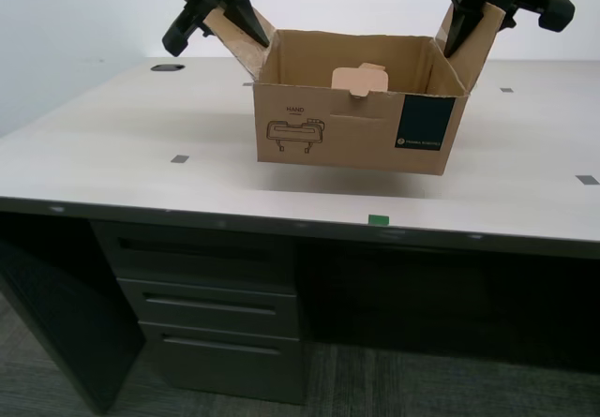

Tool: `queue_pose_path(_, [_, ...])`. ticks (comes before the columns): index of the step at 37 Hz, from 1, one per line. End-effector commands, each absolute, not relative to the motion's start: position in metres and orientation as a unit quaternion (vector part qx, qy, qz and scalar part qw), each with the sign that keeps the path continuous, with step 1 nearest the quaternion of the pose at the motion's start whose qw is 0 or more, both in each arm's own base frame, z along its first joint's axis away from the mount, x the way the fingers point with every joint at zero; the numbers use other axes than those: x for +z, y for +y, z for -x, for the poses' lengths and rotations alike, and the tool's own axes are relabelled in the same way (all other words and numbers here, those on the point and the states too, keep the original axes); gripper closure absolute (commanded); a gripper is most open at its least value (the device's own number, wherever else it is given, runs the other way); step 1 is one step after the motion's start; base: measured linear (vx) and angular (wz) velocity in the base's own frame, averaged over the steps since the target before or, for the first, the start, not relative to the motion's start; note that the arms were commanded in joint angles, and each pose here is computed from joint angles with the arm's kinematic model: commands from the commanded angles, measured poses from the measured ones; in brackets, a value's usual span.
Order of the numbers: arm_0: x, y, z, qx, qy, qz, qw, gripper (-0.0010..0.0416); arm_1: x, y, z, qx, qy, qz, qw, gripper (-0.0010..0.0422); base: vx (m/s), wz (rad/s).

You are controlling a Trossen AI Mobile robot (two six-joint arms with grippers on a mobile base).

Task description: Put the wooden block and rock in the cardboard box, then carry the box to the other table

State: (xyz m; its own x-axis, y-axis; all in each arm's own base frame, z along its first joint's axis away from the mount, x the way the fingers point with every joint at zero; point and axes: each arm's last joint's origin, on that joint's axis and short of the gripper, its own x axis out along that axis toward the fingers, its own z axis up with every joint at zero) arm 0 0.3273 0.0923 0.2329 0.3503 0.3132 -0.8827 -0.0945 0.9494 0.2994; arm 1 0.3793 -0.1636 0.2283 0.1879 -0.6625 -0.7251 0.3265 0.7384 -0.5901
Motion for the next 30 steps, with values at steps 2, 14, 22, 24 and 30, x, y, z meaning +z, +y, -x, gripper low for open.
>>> queue_pose_path(2, [0.2331, 0.0924, -0.3267, 0.129, 0.558, -0.096, 0.814, 0.0406, 0.2294, -0.1632, -0.3805, -0.312, 0.542, 0.148, 0.766, 0.0413, -0.088, -0.023])
queue_pose_path(14, [0.2332, 0.0925, -0.3269, 0.129, 0.557, -0.096, 0.815, 0.0406, 0.2292, -0.1629, -0.3806, -0.308, 0.541, 0.145, 0.769, 0.0413, -0.089, 0.039])
queue_pose_path(22, [0.2332, 0.0927, -0.3268, 0.129, 0.557, -0.096, 0.815, 0.0406, 0.2287, -0.1628, -0.3798, -0.306, 0.545, 0.145, 0.767, 0.0413, -0.088, 0.11])
queue_pose_path(24, [0.2332, 0.0928, -0.3268, 0.129, 0.557, -0.096, 0.815, 0.0406, 0.2285, -0.1627, -0.3795, -0.305, 0.547, 0.145, 0.766, 0.0412, -0.086, 0.143])
queue_pose_path(30, [0.2332, 0.093, -0.3267, 0.129, 0.557, -0.096, 0.815, 0.0406, 0.2288, -0.1627, -0.3804, -0.309, 0.539, 0.132, 0.772, 0.0413, -0.084, 0.204])
